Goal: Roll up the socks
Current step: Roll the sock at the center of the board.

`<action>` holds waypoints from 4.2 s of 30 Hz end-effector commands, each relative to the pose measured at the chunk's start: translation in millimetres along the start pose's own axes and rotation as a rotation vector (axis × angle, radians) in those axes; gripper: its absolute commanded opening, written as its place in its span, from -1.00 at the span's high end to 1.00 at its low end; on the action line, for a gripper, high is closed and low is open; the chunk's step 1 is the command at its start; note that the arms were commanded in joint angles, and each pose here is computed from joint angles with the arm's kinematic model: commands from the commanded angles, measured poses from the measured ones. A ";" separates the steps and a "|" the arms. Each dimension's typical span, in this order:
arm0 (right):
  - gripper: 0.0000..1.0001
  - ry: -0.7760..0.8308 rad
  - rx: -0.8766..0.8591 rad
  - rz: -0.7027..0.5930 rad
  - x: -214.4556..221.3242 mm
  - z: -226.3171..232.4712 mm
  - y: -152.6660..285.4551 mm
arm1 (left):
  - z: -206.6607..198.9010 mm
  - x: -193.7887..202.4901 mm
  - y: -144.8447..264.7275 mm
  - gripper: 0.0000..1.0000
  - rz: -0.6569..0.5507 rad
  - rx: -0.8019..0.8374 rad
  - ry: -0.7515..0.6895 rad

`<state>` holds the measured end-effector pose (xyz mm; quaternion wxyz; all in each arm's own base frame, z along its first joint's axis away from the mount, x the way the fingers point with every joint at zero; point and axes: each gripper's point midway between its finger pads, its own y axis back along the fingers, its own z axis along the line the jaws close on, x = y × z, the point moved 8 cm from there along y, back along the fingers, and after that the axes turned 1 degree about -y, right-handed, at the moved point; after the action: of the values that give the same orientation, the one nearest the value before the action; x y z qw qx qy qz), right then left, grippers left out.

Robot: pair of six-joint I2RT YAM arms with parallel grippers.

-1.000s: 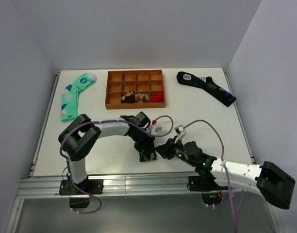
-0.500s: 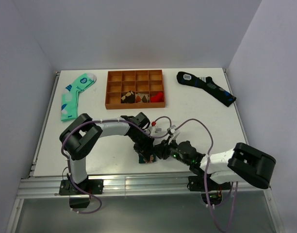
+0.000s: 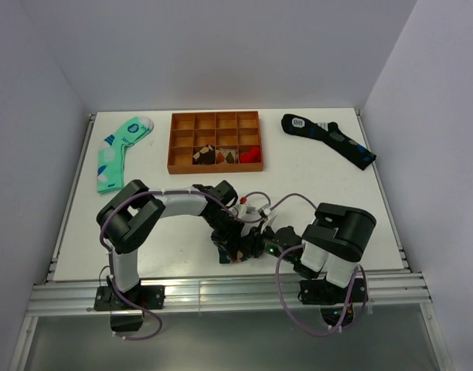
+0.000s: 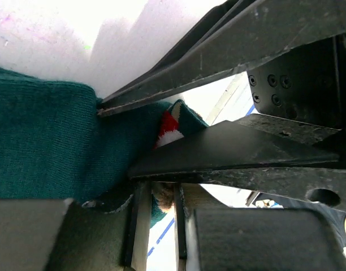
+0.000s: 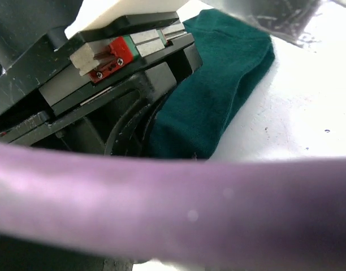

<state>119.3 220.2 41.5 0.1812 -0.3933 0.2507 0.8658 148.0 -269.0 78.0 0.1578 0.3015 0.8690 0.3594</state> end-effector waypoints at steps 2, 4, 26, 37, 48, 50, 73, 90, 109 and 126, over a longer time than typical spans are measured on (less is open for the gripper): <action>0.14 -0.033 -0.083 -0.119 -4.4 7.9 52.2 | 35.3 18.2 -12.5 0.91 0.063 -0.192 -0.001; 0.12 -0.024 -0.118 -0.195 -14.9 13.3 67.2 | 36.3 17.8 -12.2 0.91 0.061 -0.194 0.001; 0.13 0.171 0.181 0.025 -23.6 54.6 43.1 | 44.2 13.8 -7.9 0.91 0.050 -0.225 0.026; 0.08 0.346 0.183 0.156 -34.6 86.8 40.5 | 54.7 12.6 -10.6 0.91 0.072 -0.277 0.059; 0.07 0.495 0.148 0.311 -59.2 98.7 39.5 | 55.4 9.7 -1.1 0.91 0.040 -0.325 0.061; 0.07 0.487 0.166 0.314 -57.7 94.8 36.5 | 56.5 9.1 -0.9 0.91 0.039 -0.331 0.063; 0.08 0.242 0.181 0.038 -23.0 51.9 25.6 | 67.7 7.9 -0.2 0.91 0.046 -0.370 0.106; 0.06 0.266 -0.024 -0.051 -29.5 42.3 27.7 | 68.5 9.3 -2.1 0.92 0.057 -0.352 0.106; 0.07 0.294 -0.042 0.042 -11.8 33.1 9.2 | 68.4 9.4 -3.0 0.92 0.064 -0.342 0.106; 0.78 0.237 0.044 0.096 2.6 19.9 7.1 | 66.6 8.0 0.0 0.88 0.041 -0.356 0.104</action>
<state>95.9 225.1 56.9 0.1071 -0.4822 0.2842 0.8217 158.6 -256.2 76.0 0.0902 0.2932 0.8671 0.3925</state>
